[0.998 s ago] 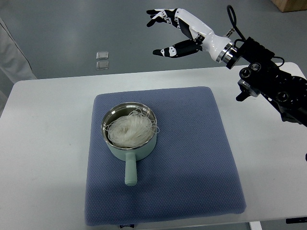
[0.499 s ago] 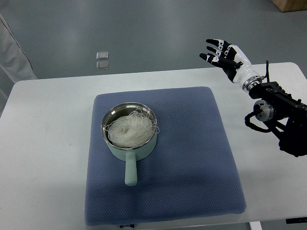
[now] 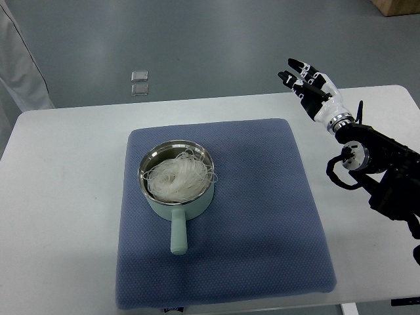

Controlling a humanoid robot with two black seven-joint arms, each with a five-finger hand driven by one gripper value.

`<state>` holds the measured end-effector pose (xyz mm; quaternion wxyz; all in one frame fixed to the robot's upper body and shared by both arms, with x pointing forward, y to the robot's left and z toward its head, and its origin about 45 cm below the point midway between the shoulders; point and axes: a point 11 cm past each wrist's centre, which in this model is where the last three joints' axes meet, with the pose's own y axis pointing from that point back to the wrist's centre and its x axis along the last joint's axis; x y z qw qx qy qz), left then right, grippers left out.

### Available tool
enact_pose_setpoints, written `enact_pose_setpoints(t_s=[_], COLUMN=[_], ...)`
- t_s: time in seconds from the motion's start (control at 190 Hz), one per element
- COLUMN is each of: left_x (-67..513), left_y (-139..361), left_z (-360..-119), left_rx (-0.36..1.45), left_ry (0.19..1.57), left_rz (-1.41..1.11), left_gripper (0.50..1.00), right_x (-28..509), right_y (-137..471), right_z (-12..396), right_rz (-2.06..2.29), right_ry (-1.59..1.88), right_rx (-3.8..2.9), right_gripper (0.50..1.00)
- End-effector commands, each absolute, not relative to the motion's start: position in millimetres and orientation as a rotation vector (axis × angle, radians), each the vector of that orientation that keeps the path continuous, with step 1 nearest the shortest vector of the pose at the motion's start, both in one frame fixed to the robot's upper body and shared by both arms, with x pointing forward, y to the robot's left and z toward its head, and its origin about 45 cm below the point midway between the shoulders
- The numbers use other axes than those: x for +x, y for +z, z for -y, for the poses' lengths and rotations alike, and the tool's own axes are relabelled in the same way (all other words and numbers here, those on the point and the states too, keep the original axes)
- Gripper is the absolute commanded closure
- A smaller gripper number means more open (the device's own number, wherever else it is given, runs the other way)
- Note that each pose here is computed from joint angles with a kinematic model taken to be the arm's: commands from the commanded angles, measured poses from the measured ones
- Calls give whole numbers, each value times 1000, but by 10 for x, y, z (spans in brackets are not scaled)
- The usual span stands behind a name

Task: Put vermicelli into pot with right hand

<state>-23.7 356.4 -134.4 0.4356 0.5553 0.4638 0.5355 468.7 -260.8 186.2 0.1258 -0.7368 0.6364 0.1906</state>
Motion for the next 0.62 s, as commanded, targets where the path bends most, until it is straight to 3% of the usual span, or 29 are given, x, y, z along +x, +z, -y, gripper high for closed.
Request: enact_pose_setpoints(t_s=[0.0, 0.615], left_x=[-237, -237], left_y=[-1344, -1344], left_z=[-3564, -3564], left_rx=[1382, 1382], left_ry=[1333, 1333], left_rz=[-1154, -1154], left_gripper=[500, 500], right_x=[4686, 4692], right_y=[1817, 1694], right_z=[2630, 2742], right_rz=[-1874, -2041], right_ry=[586, 545], right_rx=[-2105, -1998], right_gripper=[595, 579])
